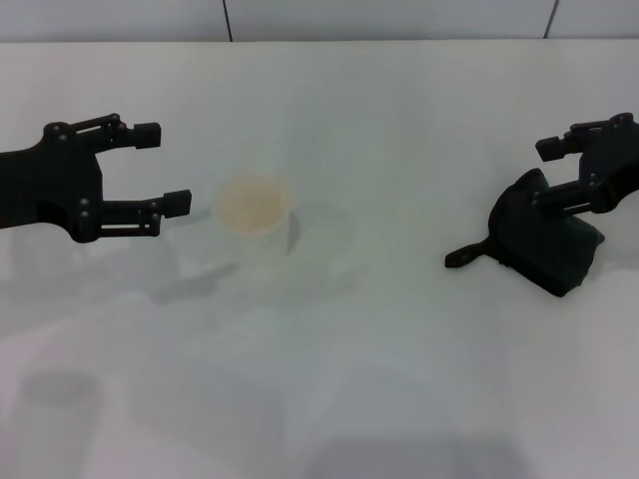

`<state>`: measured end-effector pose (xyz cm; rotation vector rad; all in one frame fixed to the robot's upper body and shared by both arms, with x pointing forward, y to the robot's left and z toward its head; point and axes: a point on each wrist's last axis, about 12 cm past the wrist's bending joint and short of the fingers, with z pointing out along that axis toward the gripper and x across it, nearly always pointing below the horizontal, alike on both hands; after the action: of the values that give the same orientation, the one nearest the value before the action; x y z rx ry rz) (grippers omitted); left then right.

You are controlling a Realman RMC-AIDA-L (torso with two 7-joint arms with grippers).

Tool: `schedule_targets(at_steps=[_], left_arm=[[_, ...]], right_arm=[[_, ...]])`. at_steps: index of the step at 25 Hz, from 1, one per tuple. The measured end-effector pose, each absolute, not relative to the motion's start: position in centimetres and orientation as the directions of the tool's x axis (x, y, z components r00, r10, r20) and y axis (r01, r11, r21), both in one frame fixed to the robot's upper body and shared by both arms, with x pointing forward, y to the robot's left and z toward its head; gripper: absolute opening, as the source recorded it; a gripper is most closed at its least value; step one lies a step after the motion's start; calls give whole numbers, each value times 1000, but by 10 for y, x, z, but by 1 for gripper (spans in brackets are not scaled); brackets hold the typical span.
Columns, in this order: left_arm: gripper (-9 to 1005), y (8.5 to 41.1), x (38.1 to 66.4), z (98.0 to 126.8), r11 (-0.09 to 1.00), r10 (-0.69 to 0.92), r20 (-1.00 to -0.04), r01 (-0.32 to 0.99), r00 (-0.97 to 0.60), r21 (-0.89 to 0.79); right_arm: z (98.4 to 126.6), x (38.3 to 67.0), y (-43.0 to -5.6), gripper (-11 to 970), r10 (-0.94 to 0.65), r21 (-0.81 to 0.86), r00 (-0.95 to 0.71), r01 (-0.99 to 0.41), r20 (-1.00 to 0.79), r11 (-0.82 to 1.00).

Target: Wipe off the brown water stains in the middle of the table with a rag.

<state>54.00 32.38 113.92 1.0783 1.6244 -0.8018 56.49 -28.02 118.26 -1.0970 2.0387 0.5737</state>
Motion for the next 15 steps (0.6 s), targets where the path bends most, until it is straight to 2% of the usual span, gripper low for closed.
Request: schedule_targets(at_steps=[15], left_arm=[[884,324,541,1140,385,270,-956,923,-115,-2]], right_arm=[[1182,565,-281,829,-519,35,-363,-843,-774,537]])
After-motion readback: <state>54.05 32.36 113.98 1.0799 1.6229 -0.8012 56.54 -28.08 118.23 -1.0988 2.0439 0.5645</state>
